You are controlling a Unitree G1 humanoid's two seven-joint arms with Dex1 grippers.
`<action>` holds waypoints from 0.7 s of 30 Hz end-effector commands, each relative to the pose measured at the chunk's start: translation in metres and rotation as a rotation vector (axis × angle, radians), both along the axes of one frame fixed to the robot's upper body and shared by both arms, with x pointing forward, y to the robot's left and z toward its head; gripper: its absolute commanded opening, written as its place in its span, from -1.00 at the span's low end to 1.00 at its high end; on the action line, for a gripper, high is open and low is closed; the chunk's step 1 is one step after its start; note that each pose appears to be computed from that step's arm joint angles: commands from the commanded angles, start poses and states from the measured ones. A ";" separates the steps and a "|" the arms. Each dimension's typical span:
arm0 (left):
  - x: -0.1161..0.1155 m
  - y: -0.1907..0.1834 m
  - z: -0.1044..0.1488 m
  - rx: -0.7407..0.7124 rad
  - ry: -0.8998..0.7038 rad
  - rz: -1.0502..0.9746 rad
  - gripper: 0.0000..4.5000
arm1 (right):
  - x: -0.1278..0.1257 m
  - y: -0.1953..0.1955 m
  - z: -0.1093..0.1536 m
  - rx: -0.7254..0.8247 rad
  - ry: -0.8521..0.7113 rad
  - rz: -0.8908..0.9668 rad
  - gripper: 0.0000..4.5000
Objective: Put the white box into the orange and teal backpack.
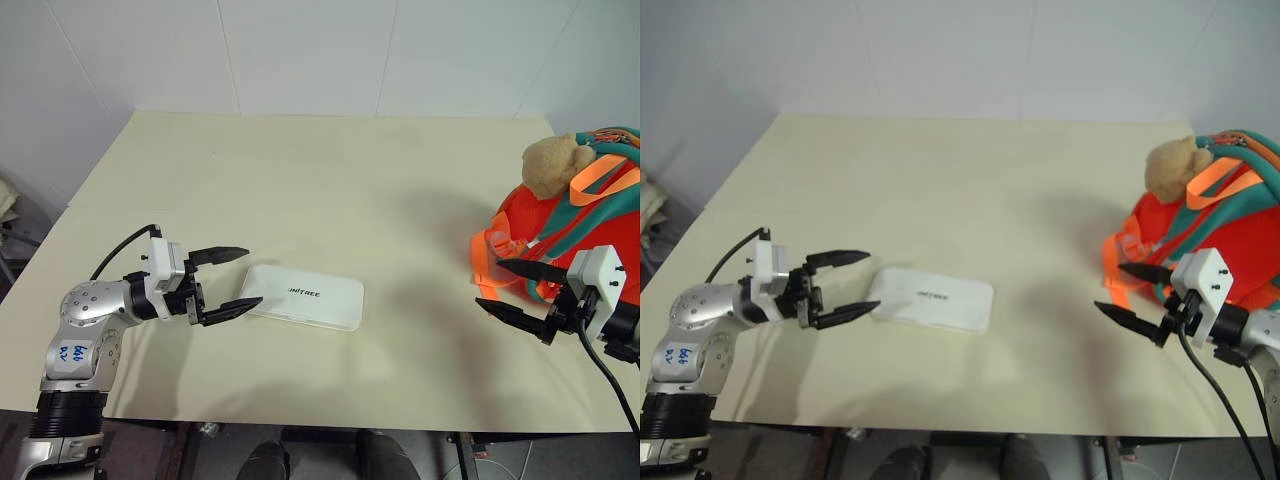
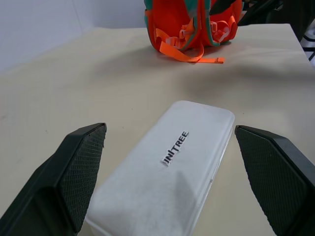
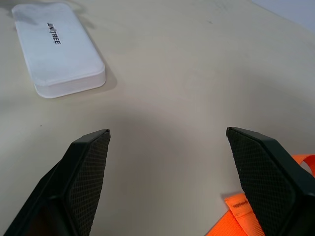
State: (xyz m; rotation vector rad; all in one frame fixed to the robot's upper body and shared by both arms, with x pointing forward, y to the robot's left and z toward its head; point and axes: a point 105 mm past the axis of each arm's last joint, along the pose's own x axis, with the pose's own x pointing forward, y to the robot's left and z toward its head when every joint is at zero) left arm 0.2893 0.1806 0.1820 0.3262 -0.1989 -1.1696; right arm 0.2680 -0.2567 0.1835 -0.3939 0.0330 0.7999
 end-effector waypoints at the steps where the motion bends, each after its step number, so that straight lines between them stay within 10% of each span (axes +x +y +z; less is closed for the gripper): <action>1: -0.002 0.008 0.014 0.019 -0.049 0.017 0.98 | -0.002 0.006 0.017 -0.003 -0.081 0.016 1.00; 8: 0.006 0.024 0.018 0.066 -0.099 0.066 0.98 | 0.006 0.030 0.008 0.009 -0.075 0.098 1.00; 12: 0.002 0.040 0.020 0.082 -0.091 0.076 0.63 | 0.016 0.052 0.004 -0.019 -0.102 0.135 1.00; 21: 0.004 0.076 0.011 0.152 -0.067 0.200 -0.64 | 0.035 0.095 -0.027 -0.020 -0.015 0.200 -0.15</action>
